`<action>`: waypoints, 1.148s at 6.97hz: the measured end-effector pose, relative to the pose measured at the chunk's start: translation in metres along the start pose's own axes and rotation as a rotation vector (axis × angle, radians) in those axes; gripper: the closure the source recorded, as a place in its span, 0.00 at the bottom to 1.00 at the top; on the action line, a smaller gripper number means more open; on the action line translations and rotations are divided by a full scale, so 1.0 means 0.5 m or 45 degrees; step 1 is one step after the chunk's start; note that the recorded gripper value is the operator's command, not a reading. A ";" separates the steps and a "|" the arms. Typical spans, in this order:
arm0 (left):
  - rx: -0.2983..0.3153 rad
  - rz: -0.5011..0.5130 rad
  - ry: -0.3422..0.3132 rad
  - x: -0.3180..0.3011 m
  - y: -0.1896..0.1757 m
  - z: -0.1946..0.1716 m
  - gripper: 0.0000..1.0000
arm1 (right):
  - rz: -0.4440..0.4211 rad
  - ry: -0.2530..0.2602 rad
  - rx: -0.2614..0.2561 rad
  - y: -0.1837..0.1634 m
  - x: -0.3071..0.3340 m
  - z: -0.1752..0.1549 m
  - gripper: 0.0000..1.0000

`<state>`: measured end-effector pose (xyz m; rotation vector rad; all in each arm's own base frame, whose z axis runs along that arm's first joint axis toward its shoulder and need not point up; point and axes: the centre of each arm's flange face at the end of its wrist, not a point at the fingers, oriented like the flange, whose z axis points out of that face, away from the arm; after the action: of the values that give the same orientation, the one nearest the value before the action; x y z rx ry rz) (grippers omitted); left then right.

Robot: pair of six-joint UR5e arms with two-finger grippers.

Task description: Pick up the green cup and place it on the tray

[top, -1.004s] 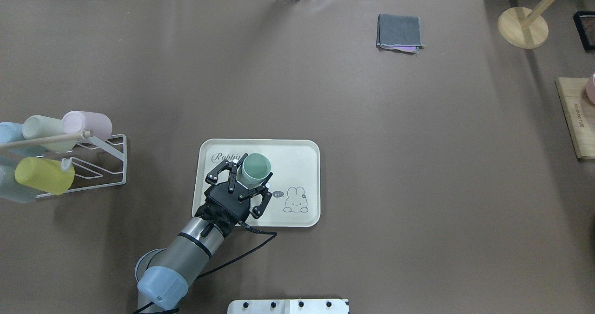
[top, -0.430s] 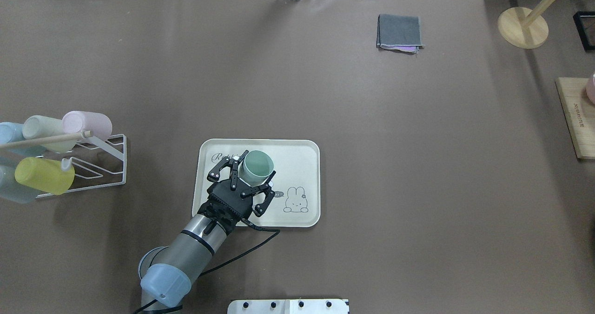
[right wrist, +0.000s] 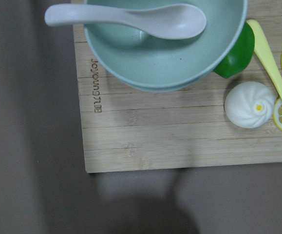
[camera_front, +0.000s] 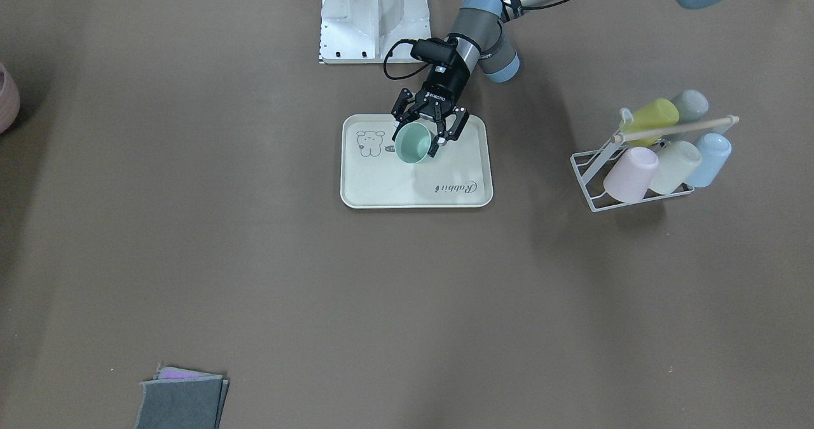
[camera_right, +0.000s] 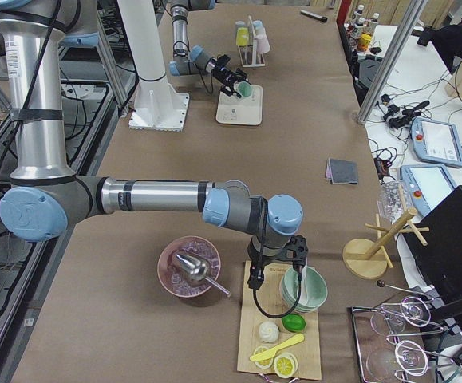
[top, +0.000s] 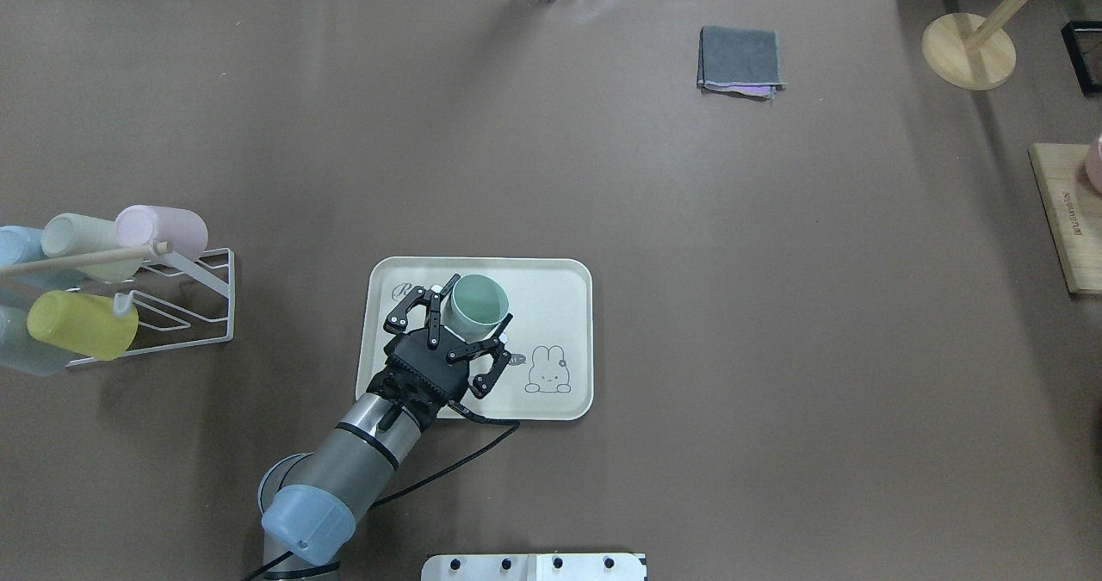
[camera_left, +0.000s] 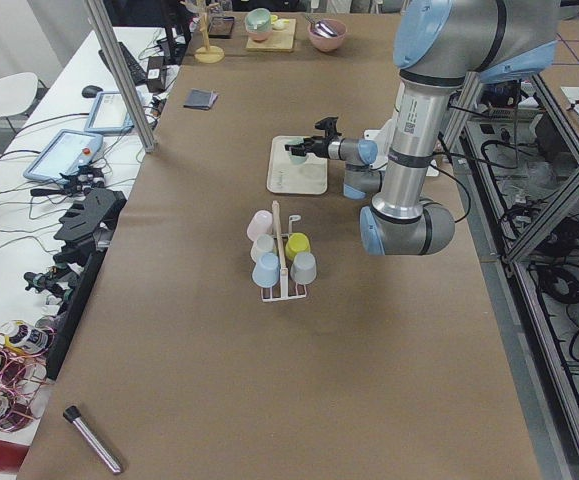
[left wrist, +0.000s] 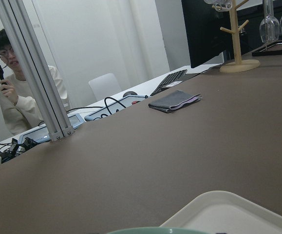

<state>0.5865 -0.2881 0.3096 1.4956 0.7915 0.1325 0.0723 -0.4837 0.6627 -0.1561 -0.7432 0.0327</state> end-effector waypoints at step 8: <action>0.021 -0.197 0.094 0.003 0.011 -0.006 0.16 | 0.004 0.001 -0.002 0.001 0.002 0.002 0.00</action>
<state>0.5881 -0.2842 0.3142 1.4454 0.9670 0.0658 0.0725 -0.4829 0.6641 -0.1593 -0.7421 0.0352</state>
